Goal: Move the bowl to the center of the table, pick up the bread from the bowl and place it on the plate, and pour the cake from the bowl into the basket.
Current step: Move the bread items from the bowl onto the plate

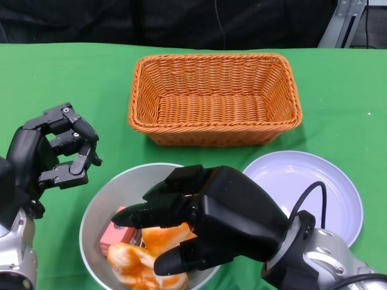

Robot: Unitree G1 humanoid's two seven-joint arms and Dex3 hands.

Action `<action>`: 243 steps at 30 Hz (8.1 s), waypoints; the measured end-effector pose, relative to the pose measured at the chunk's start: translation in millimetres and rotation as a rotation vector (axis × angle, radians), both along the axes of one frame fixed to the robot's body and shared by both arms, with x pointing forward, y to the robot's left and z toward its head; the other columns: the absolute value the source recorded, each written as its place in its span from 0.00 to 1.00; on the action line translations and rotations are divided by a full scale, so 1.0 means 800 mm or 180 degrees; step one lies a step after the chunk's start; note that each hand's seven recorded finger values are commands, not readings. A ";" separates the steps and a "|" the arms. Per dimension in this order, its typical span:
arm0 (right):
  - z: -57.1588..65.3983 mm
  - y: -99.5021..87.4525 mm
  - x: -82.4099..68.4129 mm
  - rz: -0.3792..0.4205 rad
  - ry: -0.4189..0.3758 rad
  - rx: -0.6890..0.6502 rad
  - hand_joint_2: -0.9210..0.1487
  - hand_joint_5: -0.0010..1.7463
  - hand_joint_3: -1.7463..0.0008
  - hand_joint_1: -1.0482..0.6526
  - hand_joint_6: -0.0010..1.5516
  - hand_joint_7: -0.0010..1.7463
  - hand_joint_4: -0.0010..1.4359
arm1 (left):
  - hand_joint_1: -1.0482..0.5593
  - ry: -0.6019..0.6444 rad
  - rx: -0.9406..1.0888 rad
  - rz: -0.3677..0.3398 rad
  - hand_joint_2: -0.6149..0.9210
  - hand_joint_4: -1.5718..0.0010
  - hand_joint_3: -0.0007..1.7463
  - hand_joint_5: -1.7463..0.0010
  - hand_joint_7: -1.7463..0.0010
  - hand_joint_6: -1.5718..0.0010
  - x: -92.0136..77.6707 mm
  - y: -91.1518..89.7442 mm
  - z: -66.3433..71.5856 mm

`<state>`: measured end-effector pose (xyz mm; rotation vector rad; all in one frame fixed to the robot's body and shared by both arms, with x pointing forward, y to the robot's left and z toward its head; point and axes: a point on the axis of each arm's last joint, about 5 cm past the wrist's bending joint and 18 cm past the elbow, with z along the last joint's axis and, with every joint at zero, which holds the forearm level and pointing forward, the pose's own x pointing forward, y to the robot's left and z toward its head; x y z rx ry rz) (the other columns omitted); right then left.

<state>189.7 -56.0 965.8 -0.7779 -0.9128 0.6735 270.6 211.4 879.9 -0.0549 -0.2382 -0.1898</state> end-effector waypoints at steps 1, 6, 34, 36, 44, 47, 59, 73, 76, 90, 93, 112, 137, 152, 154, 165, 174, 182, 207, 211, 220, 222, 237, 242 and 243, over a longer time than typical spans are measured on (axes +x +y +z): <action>0.000 -0.001 0.000 -0.0020 -0.0034 -0.0045 0.00 0.12 0.99 0.18 0.45 0.00 0.45 | 0.64 0.0007 -0.0002 -0.0001 0.73 0.49 0.66 0.12 0.23 0.46 0.000 0.000 0.000; -0.002 -0.009 0.004 -0.0172 -0.0213 -0.0429 0.00 0.06 1.00 0.15 0.43 0.00 0.43 | 0.64 0.0030 0.0018 0.0103 0.74 0.51 0.63 0.11 0.22 0.46 0.001 -0.002 0.003; 0.002 -0.018 0.005 -0.0563 -0.0608 -0.1203 0.00 0.01 0.97 0.07 0.28 0.00 0.34 | 0.62 0.0118 0.0216 0.0269 0.73 0.53 0.59 0.11 0.22 0.47 -0.006 -0.009 0.005; -0.001 -0.016 0.005 -0.0577 -0.0607 -0.1219 0.00 0.00 0.96 0.07 0.28 0.00 0.34 | 0.62 0.0124 0.0225 0.0266 0.73 0.54 0.60 0.10 0.21 0.47 -0.007 -0.010 0.004; -0.013 -0.005 0.011 -0.0585 -0.0530 -0.1196 0.00 0.01 0.97 0.08 0.32 0.01 0.37 | 0.63 0.0054 0.0232 0.0310 0.76 0.53 0.59 0.13 0.24 0.46 -0.006 -0.011 0.011; -0.016 -0.004 0.014 -0.0604 -0.0492 -0.1205 0.00 0.01 0.97 0.08 0.33 0.01 0.37 | 0.63 0.0042 0.0232 0.0323 0.77 0.53 0.59 0.13 0.24 0.46 -0.007 -0.011 0.013; -0.040 0.000 0.016 -0.0663 -0.0490 -0.1471 0.00 0.01 0.94 0.04 0.34 0.01 0.39 | 0.62 -0.0015 0.0161 0.0313 0.75 0.50 0.61 0.15 0.27 0.45 -0.010 -0.011 0.014; -0.050 0.004 0.017 -0.0803 -0.0370 -0.1669 0.00 0.01 0.95 0.06 0.35 0.00 0.38 | 0.63 -0.0153 0.0131 0.0271 0.72 0.49 0.65 0.14 0.28 0.45 -0.008 -0.016 0.026; -0.051 0.006 0.018 -0.0832 -0.0387 -0.1701 0.00 0.01 0.95 0.06 0.35 0.00 0.38 | 0.64 -0.0167 0.0122 0.0274 0.73 0.48 0.65 0.14 0.28 0.44 -0.008 -0.017 0.028; -0.057 0.023 0.019 -0.0936 -0.0424 -0.1795 0.00 0.01 0.93 0.07 0.33 0.00 0.39 | 0.65 -0.0138 0.0041 0.0278 0.75 0.47 0.62 0.15 0.30 0.44 -0.010 -0.019 0.026; -0.058 0.026 0.020 -0.0960 -0.0447 -0.1831 0.00 0.01 0.92 0.07 0.33 0.00 0.40 | 0.65 -0.0137 0.0041 0.0280 0.74 0.47 0.63 0.15 0.29 0.44 -0.010 -0.019 0.026; -0.066 0.036 0.020 -0.0928 -0.0490 -0.1911 0.00 0.07 0.96 0.19 0.39 0.02 0.57 | 0.65 -0.0137 0.0042 0.0282 0.74 0.47 0.64 0.15 0.28 0.44 -0.010 -0.019 0.026; -0.098 0.033 0.030 -0.0805 -0.0578 -0.1038 0.03 0.40 1.00 0.43 0.71 0.01 0.70 | 0.65 -0.0135 0.0031 0.0296 0.73 0.48 0.65 0.14 0.28 0.44 -0.010 -0.019 0.025; -0.108 0.025 0.035 -0.0668 -0.0423 -0.0545 0.06 0.63 1.00 0.43 0.73 0.01 0.57 | 0.64 -0.0124 0.0061 0.0307 0.72 0.49 0.67 0.15 0.28 0.44 -0.011 -0.019 0.023; -0.107 0.023 0.036 -0.0660 -0.0393 -0.0534 0.07 0.68 1.00 0.45 0.74 0.01 0.55 | 0.64 -0.0113 0.0060 0.0308 0.72 0.48 0.67 0.15 0.28 0.44 -0.011 -0.019 0.022; -0.096 0.014 0.043 -0.0673 -0.0371 -0.0490 0.00 0.71 0.97 0.44 0.74 0.01 0.52 | 0.64 -0.0077 0.0071 0.0334 0.74 0.49 0.65 0.15 0.28 0.44 -0.011 -0.019 0.019; -0.089 0.013 0.045 -0.0674 -0.0422 -0.0365 0.00 0.77 0.98 0.43 0.74 0.03 0.50 | 0.64 -0.0074 0.0080 0.0349 0.74 0.49 0.64 0.15 0.29 0.44 -0.011 -0.019 0.018; -0.086 0.010 0.047 -0.0688 -0.0451 -0.0221 0.00 0.78 0.97 0.43 0.74 0.05 0.49 | 0.63 -0.0065 0.0082 0.0346 0.72 0.50 0.66 0.14 0.28 0.44 -0.011 -0.019 0.018; -0.034 -0.013 0.048 -0.0944 -0.0600 0.0466 0.02 0.76 0.99 0.45 0.51 0.49 0.56 | 0.65 -0.0048 0.0033 0.0370 0.70 0.48 0.69 0.14 0.27 0.45 -0.002 -0.013 0.018; -0.030 -0.023 0.048 -0.1012 -0.0618 0.0541 0.02 0.80 1.00 0.45 0.51 0.51 0.54 | 0.66 -0.0027 0.0032 0.0335 0.71 0.48 0.68 0.14 0.27 0.45 -0.002 -0.012 0.016; -0.037 -0.025 0.040 -0.0948 -0.0450 0.0367 0.02 0.57 1.00 0.42 0.52 0.24 0.51 | 0.65 -0.0033 0.0043 0.0329 0.69 0.47 0.69 0.14 0.27 0.44 -0.003 -0.012 0.015; -0.037 -0.026 0.040 -0.0901 -0.0403 0.0207 0.03 0.45 1.00 0.40 0.53 0.08 0.49 | 0.65 -0.0042 0.0045 0.0328 0.69 0.47 0.70 0.14 0.27 0.44 -0.003 -0.012 0.015; -0.043 -0.013 0.032 -0.0622 -0.0304 -0.0395 0.06 0.08 1.00 0.18 0.29 0.00 0.29 | 0.65 -0.0008 -0.0117 0.0262 0.73 0.48 0.63 0.17 0.31 0.44 -0.002 -0.014 0.018; -0.049 -0.005 0.031 -0.0643 -0.0338 -0.0397 0.09 0.05 1.00 0.15 0.26 0.00 0.23 | 0.62 -0.0004 -0.0116 0.0253 0.79 0.47 0.53 0.16 0.32 0.44 -0.002 -0.014 0.018; -0.052 -0.002 0.031 -0.0646 -0.0338 -0.0401 0.09 0.04 1.00 0.15 0.26 0.00 0.22 | 0.62 -0.0008 -0.0112 0.0252 0.80 0.46 0.52 0.16 0.31 0.44 -0.002 -0.014 0.018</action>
